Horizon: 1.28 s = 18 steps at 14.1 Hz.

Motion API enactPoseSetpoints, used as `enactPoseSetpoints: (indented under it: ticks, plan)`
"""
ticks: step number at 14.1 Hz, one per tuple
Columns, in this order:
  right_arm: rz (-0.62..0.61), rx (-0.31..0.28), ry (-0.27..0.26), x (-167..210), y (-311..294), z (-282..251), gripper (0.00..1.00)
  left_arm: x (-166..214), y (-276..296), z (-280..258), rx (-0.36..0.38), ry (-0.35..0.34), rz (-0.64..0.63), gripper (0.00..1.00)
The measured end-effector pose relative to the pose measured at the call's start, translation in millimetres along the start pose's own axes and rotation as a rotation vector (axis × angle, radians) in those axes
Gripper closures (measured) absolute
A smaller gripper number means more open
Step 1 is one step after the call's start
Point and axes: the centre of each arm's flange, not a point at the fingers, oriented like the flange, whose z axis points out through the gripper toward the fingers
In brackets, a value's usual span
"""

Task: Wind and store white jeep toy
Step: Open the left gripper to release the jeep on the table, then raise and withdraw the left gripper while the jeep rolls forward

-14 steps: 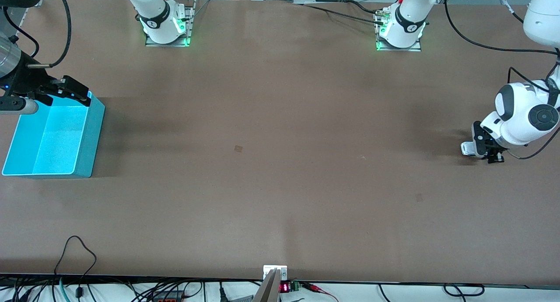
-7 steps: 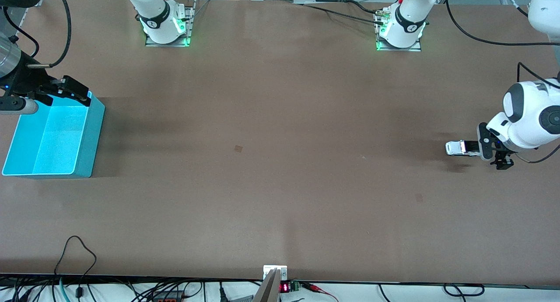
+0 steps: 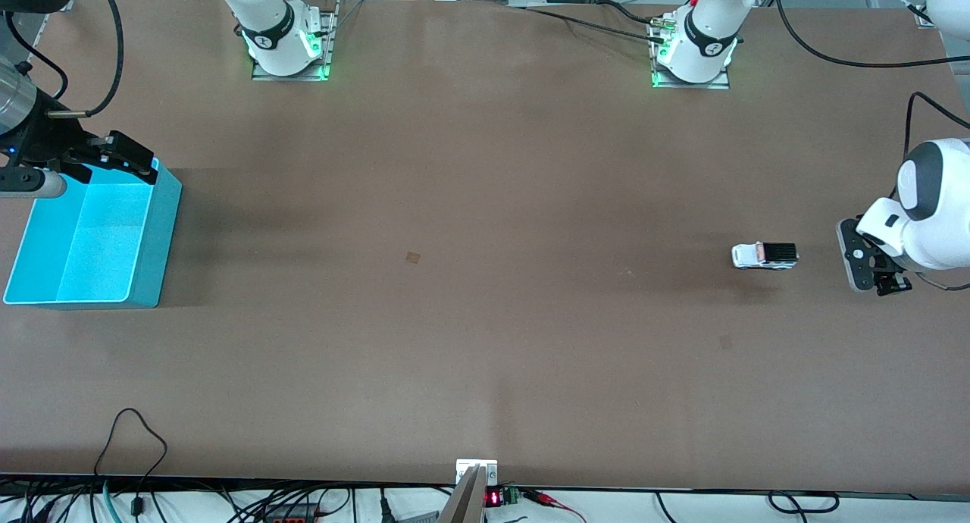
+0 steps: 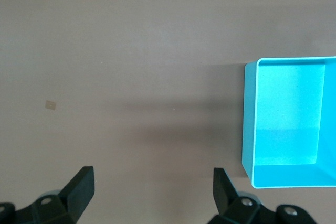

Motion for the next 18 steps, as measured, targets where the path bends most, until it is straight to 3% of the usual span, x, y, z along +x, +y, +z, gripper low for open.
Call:
enactPoseSetpoints:
  ticks: [4,10,15,18]
  plan:
    - [0.0,0.0,0.0,0.0,0.0,0.0,0.0,10.1,1.1,-31.7,-0.066,0.085,-0.187,0.0]
    - [0.0,0.0,0.0,0.0,0.0,0.0,0.0,37.6,15.3,-113.9,-0.181,0.038,-0.579,0.0]
    - [0.0,0.0,0.0,0.0,0.1,0.0,0.0,100.9,37.7,-190.8,-0.112,0.026,-0.889,0.0]
    - [0.0,0.0,0.0,0.1,0.1,0.1,0.0,122.5,58.1,-232.9,-0.077,0.087,-1.159,0.0]
